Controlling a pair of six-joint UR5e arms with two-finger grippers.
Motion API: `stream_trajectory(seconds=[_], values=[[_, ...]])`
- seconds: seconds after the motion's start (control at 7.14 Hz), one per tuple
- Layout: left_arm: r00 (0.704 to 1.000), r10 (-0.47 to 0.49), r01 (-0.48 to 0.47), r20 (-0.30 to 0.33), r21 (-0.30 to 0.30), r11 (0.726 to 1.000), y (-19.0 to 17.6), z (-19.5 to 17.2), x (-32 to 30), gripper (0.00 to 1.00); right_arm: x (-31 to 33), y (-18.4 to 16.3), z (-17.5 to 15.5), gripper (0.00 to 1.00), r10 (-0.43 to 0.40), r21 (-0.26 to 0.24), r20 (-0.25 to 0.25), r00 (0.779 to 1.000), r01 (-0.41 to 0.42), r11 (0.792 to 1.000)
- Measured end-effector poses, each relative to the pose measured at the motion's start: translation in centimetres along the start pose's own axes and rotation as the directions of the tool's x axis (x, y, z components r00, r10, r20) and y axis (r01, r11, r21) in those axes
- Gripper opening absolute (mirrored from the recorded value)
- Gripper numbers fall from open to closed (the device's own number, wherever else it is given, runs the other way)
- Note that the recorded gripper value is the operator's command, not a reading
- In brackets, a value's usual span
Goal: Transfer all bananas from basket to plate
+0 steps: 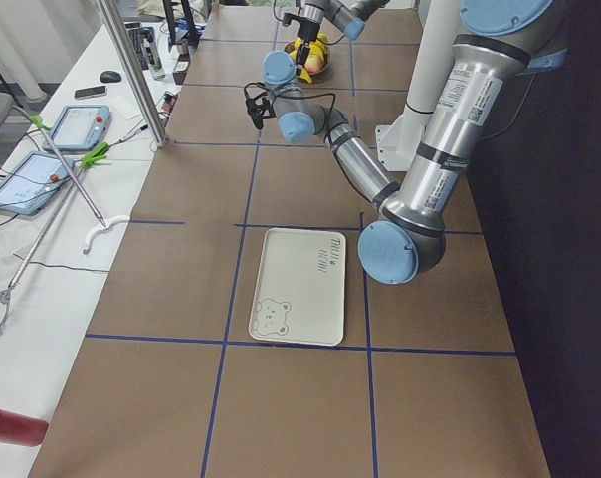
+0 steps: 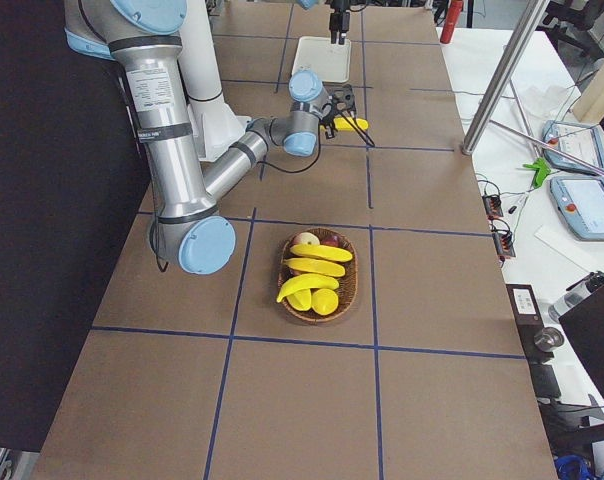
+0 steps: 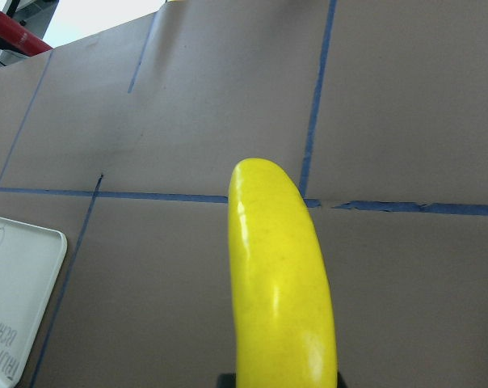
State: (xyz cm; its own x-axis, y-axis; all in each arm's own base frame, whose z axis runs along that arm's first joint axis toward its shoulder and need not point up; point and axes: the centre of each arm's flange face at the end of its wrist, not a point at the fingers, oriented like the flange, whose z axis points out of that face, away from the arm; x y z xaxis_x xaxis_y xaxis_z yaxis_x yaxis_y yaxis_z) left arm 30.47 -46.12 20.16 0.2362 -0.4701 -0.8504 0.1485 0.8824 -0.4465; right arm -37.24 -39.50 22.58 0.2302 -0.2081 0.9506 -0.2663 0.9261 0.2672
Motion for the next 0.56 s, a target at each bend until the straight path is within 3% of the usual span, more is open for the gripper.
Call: stream_trajectory(seconds=[0.56], values=[[0.957, -0.276, 0.283, -0.093, 0.076, 0.956, 2.9, 5.5, 9.2, 1.00, -7.0, 4.1, 3.6, 0.00, 0.035, 0.038, 0.049, 0.998, -0.037, 0.999]])
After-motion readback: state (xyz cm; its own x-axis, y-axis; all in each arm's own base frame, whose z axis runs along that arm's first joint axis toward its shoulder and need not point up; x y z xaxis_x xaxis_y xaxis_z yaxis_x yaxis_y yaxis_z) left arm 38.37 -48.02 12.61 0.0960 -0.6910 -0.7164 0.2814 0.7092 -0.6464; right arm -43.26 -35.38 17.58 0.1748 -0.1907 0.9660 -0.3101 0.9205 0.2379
